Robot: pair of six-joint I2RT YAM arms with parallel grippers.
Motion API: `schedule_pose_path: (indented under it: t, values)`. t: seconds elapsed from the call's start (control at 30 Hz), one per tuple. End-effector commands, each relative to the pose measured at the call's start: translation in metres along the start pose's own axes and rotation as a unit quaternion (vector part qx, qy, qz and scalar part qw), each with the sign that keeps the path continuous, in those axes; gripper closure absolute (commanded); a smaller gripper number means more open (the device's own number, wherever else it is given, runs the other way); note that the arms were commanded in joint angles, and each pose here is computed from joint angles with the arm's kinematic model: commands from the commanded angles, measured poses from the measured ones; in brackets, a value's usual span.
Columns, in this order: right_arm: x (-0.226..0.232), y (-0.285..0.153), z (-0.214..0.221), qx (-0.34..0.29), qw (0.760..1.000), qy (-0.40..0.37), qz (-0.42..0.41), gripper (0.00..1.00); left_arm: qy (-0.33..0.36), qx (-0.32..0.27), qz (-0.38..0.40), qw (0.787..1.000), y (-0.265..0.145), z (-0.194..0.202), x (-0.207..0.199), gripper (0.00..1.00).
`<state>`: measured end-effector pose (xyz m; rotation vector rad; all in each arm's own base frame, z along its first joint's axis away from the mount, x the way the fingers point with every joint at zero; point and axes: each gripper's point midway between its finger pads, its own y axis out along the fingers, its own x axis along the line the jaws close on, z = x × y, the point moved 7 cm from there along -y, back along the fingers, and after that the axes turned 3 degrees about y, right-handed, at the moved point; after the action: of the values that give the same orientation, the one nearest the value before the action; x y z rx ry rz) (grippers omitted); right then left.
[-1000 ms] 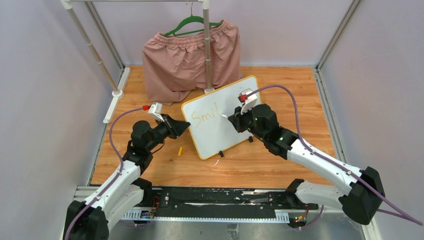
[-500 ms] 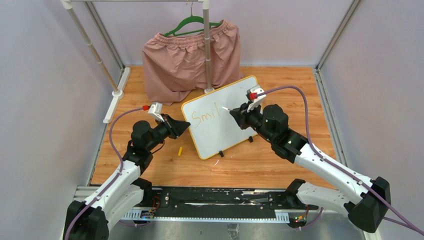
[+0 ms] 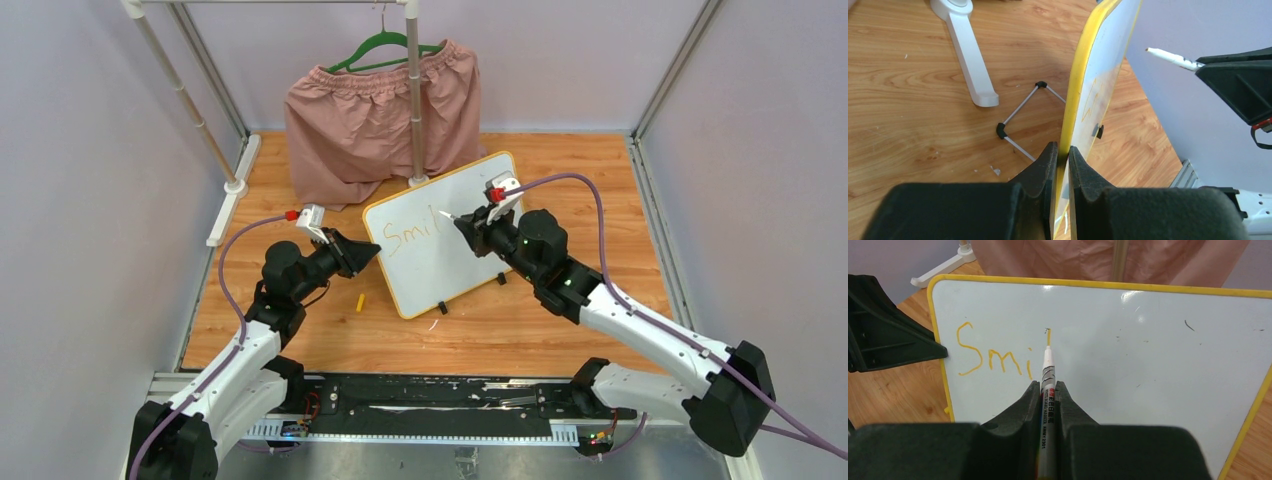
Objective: Write a sentence on the whiteboard
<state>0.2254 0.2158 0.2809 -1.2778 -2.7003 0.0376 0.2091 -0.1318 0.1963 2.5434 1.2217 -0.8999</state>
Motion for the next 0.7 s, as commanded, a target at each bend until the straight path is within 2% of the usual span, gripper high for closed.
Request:
schedule_pose_path:
  t: [0.0, 0.67]
  values:
    - [-0.003, 0.005, -0.006, 0.0, 1.0, 0.007, 0.003, 1.0, 0.007, -0.005, 0.01, 1.0, -0.002, 0.0, -0.002, 1.0]
    - [-0.009, 0.013, 0.014, 0.033, 0.999, 0.038, -0.01, 1.0, 0.007, -0.005, 0.01, 1.0, -0.002, 0.0, -0.002, 1.0]
